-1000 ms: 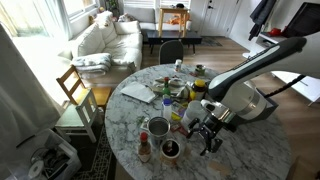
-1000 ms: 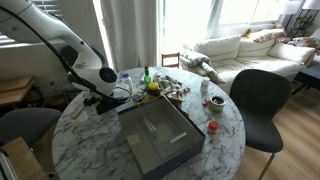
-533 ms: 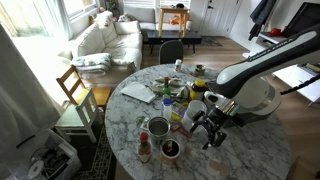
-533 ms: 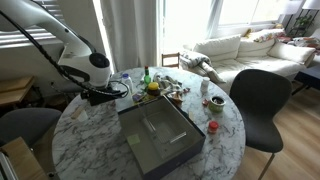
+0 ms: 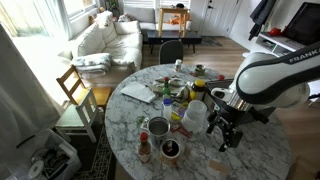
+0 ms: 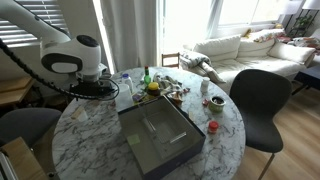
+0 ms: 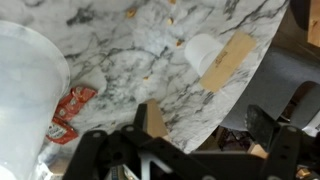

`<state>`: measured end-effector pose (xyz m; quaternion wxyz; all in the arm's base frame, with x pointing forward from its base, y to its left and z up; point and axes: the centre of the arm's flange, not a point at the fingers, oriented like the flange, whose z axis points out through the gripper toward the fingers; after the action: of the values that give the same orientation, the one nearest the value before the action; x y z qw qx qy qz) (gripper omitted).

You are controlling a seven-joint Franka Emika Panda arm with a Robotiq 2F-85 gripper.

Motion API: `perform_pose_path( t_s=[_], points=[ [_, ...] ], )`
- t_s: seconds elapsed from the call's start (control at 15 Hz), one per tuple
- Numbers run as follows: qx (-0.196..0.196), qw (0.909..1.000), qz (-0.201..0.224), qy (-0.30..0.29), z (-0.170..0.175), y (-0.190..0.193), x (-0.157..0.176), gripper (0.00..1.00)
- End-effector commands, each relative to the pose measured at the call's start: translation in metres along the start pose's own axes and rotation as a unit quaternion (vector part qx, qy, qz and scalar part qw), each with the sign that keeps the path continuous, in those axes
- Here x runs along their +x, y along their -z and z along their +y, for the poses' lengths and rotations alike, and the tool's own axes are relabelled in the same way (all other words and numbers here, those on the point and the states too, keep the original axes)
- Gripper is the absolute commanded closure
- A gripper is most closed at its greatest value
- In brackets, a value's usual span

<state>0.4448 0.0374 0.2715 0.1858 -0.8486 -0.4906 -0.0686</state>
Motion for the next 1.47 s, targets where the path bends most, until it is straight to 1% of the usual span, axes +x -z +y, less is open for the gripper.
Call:
perform_pose_path(
  t_s=[0.0,0.47,0.73,0.93,1.27,1.4],
  points=[
    [0.004,0.9999,-0.012,-0.009,-0.003,0.003,0.002,0.0],
    [0.004,0.9998,-0.014,-0.01,-0.003,0.005,0.004,0.0],
    [0.034,0.9976,-0.04,-0.045,-0.013,-0.005,0.002,0.0],
    [0.028,0.9974,-0.035,-0.057,-0.019,-0.013,0.008,0.0],
    [-0.011,0.9938,-0.057,-0.094,-0.027,-0.026,0.021,0.0],
    [-0.024,0.9925,-0.07,-0.098,-0.03,-0.033,0.024,0.0]
  ],
)
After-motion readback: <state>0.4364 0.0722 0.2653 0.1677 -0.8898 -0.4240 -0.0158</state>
